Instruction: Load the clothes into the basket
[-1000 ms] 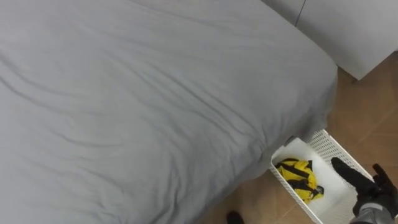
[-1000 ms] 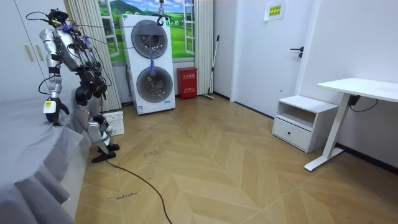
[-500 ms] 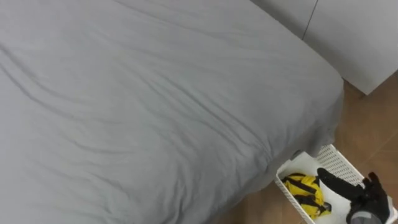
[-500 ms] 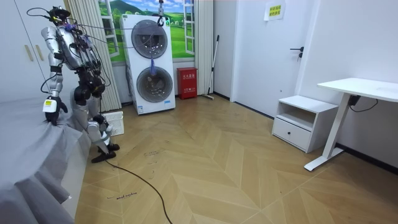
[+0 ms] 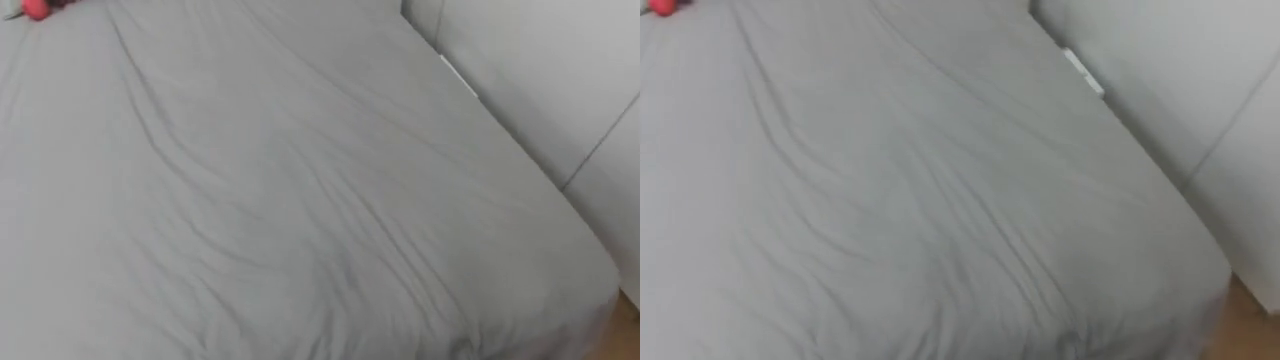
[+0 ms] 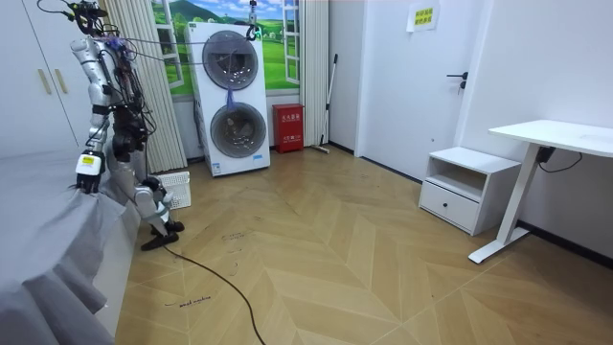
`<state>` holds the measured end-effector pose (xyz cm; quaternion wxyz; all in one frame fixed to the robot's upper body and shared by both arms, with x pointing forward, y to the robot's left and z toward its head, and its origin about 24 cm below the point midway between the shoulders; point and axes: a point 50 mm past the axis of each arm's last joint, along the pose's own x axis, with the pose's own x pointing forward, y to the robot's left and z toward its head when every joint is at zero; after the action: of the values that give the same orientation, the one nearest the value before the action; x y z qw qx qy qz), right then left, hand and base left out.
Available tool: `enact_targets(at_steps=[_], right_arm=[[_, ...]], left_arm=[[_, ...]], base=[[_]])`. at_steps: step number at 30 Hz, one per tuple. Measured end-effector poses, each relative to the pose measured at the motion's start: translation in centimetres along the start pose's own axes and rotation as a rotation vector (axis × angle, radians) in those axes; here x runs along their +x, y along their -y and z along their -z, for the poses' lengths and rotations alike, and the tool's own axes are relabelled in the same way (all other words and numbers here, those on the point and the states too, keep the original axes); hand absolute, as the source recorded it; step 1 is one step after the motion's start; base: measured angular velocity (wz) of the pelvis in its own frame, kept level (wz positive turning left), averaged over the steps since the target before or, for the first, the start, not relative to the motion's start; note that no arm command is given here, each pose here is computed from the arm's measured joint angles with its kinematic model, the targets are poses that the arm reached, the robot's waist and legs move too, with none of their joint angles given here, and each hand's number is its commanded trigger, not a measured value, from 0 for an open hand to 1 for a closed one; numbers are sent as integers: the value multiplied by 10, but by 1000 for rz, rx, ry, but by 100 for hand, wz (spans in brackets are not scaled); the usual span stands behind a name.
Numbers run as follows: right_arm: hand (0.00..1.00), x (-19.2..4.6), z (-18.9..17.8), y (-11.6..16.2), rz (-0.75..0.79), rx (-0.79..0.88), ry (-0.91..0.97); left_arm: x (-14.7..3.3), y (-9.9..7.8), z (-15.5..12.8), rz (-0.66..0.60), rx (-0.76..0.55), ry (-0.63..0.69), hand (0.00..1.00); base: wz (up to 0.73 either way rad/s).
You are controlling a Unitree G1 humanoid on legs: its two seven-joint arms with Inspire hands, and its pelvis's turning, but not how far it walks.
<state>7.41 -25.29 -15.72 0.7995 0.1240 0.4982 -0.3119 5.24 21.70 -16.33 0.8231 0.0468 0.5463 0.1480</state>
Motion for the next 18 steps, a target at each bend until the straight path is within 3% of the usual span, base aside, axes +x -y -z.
enact_targets(at_steps=[6,18], right_arm=[[0,-1,19,0,-24,-31,-116],[0,-3,25,-10,-91,-198,-134]], left_arm=[[2,-1,-7,0,-52,9,0],[3,3,-12,52,-23,57,0]], base=[[30],[10]])
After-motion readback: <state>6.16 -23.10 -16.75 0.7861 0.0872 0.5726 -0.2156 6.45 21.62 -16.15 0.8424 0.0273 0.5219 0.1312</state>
